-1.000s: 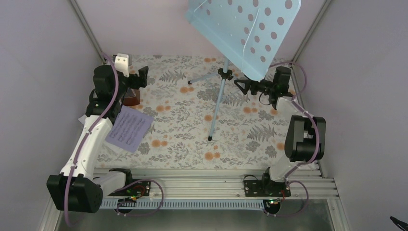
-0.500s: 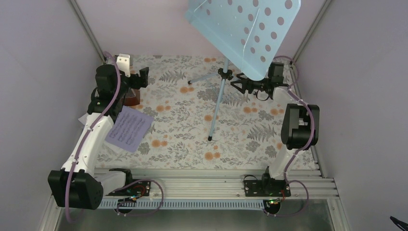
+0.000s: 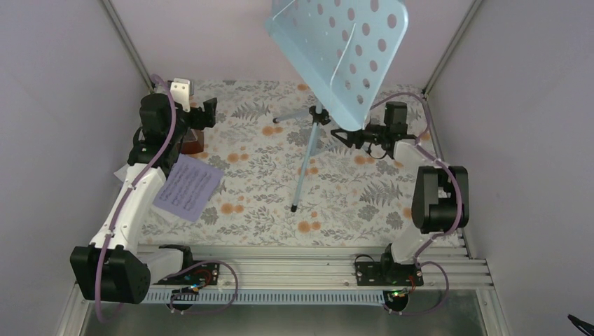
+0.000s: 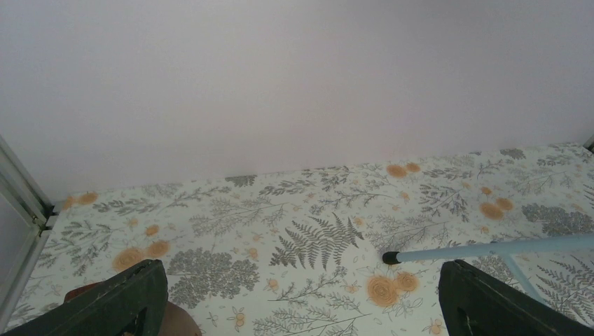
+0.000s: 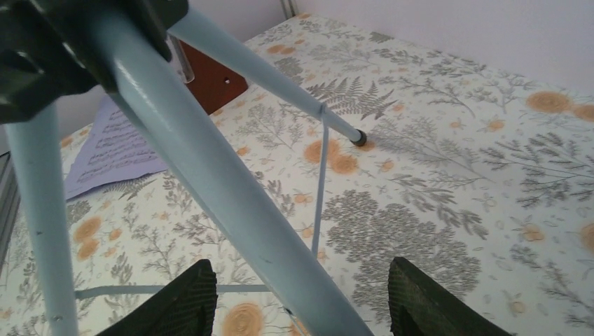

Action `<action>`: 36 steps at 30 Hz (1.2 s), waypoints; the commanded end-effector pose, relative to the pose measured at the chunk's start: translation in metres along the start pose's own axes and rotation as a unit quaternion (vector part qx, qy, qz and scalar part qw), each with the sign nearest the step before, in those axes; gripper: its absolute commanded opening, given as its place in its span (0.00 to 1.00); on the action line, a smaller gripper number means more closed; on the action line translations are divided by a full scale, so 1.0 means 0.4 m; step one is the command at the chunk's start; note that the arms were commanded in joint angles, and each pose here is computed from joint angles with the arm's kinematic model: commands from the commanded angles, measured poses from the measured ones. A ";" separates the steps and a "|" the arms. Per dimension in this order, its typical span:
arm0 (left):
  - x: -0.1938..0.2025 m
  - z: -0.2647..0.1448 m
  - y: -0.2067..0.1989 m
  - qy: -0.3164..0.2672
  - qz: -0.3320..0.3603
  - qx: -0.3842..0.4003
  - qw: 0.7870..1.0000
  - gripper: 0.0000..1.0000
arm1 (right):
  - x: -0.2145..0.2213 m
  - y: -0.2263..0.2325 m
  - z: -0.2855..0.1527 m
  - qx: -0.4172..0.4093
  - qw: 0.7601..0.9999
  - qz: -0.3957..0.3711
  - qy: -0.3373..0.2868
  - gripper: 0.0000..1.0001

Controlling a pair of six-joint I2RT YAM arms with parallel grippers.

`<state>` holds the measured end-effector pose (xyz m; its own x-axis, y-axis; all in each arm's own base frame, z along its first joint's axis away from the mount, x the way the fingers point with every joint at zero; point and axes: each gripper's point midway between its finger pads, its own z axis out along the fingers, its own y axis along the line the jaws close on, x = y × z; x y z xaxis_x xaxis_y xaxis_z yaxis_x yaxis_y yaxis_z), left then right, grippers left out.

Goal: Pack up the instrument practice props

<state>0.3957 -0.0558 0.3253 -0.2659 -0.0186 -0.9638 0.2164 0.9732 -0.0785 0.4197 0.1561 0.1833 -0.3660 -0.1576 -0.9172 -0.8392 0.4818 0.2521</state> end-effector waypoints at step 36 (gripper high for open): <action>0.020 0.017 -0.132 0.008 -0.001 0.159 0.987 0.94 | 0.008 0.223 0.117 0.005 0.994 -0.110 -0.007 0.04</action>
<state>0.3946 -0.0771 0.3195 -0.2856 -0.0160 -0.9582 0.3320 0.9363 -0.1146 0.3648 0.2298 0.1868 -0.1584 -0.2676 -0.9504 -0.8881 0.4593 0.0186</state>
